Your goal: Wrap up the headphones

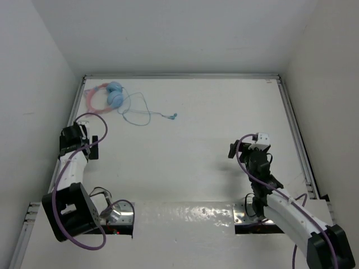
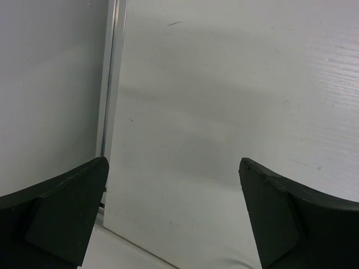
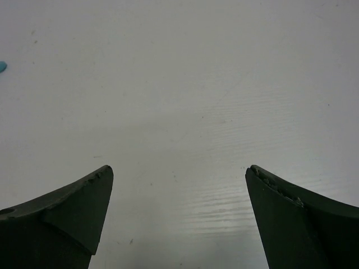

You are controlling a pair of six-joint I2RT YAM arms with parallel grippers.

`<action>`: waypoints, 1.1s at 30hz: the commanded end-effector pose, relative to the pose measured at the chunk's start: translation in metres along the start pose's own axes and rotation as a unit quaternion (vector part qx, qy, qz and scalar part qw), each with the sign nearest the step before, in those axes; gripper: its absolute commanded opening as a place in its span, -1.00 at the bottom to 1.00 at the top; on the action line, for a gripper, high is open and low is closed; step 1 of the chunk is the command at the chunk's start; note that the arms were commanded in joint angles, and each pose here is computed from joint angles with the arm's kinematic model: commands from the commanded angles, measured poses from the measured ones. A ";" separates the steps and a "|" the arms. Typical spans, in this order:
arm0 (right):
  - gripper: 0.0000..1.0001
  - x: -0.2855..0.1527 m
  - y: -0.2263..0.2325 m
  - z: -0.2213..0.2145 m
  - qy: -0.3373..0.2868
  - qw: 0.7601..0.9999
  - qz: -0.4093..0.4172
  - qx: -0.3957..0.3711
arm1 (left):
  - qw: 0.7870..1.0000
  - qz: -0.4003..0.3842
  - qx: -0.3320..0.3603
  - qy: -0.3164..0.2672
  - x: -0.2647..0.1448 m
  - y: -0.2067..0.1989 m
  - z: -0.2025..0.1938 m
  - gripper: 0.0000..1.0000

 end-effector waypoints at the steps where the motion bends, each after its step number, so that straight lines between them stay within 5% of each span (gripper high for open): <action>1: 0.98 0.000 -0.002 -0.013 0.016 1.000 0.008 -0.015 | 0.998 0.021 -0.029 -0.053 -0.004 0.018 0.036 0.99; 5: 0.97 0.008 0.012 0.007 0.005 0.999 0.027 -0.023 | 0.988 -0.060 0.078 -0.123 -0.017 0.027 0.093 0.89; 7: 0.52 0.018 0.021 0.022 -0.002 0.999 0.024 -0.031 | 0.983 -0.063 0.069 -0.161 -0.015 0.043 0.138 0.11; 9: -0.08 0.028 0.040 0.046 -0.008 0.997 0.050 -0.052 | 0.983 -0.069 0.013 -0.171 -0.005 0.061 0.191 -0.29; 11: -0.13 0.040 0.051 0.049 0.018 0.995 0.062 -0.073 | 0.984 -0.104 -0.033 -0.138 0.010 0.061 0.212 -0.21; 12: -0.02 0.047 0.065 0.069 0.009 0.995 0.073 -0.074 | 0.983 -0.112 -0.046 -0.137 0.029 0.068 0.241 0.19; 13: 0.33 0.052 0.071 0.073 0.013 0.994 0.075 -0.078 | 0.984 -0.129 -0.059 -0.107 0.041 0.065 0.242 0.36; 16: 0.52 0.077 0.091 0.083 0.026 0.990 0.090 -0.107 | 0.981 -0.137 -0.113 -0.078 0.087 0.065 0.263 0.60; 21: 0.54 0.102 0.126 0.096 0.032 0.982 0.145 -0.114 | 0.979 -0.139 -0.140 -0.053 0.156 0.048 0.263 0.67; 27: 0.54 0.105 0.165 0.063 0.086 0.962 0.200 -0.165 | 0.958 -0.214 -0.169 -0.090 0.192 0.016 0.279 0.67; 33: 0.54 0.103 0.177 0.042 0.115 0.958 0.215 -0.153 | 0.973 -0.148 -0.174 -0.029 0.227 0.011 0.253 0.42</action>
Point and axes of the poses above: each gripper's point midway between its finger pads, its own x axis out along the fingers, its own y axis along the line the jaws close on, z = x × y, the point moved 5 cm from there along -x, back along the fingers, and after that the axes turned 7 degrees about x, right-handed, at the moved point
